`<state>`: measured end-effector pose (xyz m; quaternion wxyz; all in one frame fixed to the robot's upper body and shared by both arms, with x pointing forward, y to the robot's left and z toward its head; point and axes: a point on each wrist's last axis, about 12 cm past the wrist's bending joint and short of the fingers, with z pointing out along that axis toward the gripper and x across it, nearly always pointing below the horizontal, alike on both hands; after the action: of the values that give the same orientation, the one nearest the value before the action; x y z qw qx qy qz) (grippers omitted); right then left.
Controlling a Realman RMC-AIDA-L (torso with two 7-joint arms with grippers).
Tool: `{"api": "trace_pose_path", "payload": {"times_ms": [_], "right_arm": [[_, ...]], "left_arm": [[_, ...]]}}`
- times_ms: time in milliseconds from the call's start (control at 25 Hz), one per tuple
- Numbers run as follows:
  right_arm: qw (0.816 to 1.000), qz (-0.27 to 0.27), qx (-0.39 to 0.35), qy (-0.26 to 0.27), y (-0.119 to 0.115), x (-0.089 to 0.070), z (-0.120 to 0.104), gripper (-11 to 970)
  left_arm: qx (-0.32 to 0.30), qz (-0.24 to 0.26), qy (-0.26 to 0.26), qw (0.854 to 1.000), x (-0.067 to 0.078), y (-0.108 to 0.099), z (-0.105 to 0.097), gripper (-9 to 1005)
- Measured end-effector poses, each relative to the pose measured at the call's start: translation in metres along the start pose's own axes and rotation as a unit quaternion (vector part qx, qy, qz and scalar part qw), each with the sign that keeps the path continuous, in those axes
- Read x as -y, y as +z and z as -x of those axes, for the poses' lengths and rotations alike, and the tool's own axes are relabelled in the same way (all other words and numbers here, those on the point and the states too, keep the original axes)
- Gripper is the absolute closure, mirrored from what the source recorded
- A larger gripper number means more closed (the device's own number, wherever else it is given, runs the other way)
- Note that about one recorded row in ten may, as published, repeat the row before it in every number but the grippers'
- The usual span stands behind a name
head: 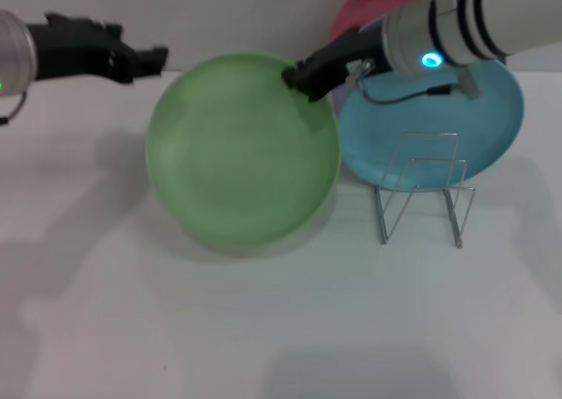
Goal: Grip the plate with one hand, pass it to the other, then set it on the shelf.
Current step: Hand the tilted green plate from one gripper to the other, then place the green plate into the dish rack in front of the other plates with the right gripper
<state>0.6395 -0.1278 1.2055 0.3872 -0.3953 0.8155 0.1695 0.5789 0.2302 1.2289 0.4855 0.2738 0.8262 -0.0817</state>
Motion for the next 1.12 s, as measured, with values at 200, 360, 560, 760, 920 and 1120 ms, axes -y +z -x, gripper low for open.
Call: {"api": "trace_pose_path", "payload": {"times_ms": [200,360,560,760,920,1120], "right_arm": [[0.997,-0.042,0.063,-0.029,-0.026,0.004,0.003,921],[0.988,-0.067,0.124,-0.059,-0.05,-0.001,0.004,921],[0.973,-0.081,0.2,-0.084,-0.078,-0.013,-0.007,922],[0.967,-0.083,0.229,-0.074,-0.087,-0.013,-0.021,923],[0.963,-0.093,0.245,-0.069,-0.094,-0.01,-0.045,924],[0.954,-0.082,0.287,-0.031,-0.107,0.0,-0.07,924]], "left_arm": [[0.083,0.078,0.023,0.993,-0.016,-0.014,0.0,359],[0.119,0.115,0.018,0.986,-0.025,-0.02,-0.003,357],[0.188,0.185,0.017,0.964,-0.027,-0.02,-0.02,354],[0.255,0.257,0.018,0.932,-0.026,-0.013,-0.041,353],[0.289,0.308,-0.003,0.907,-0.027,-0.001,-0.074,353],[0.358,0.33,-0.054,0.872,-0.027,0.001,-0.117,353]]}}
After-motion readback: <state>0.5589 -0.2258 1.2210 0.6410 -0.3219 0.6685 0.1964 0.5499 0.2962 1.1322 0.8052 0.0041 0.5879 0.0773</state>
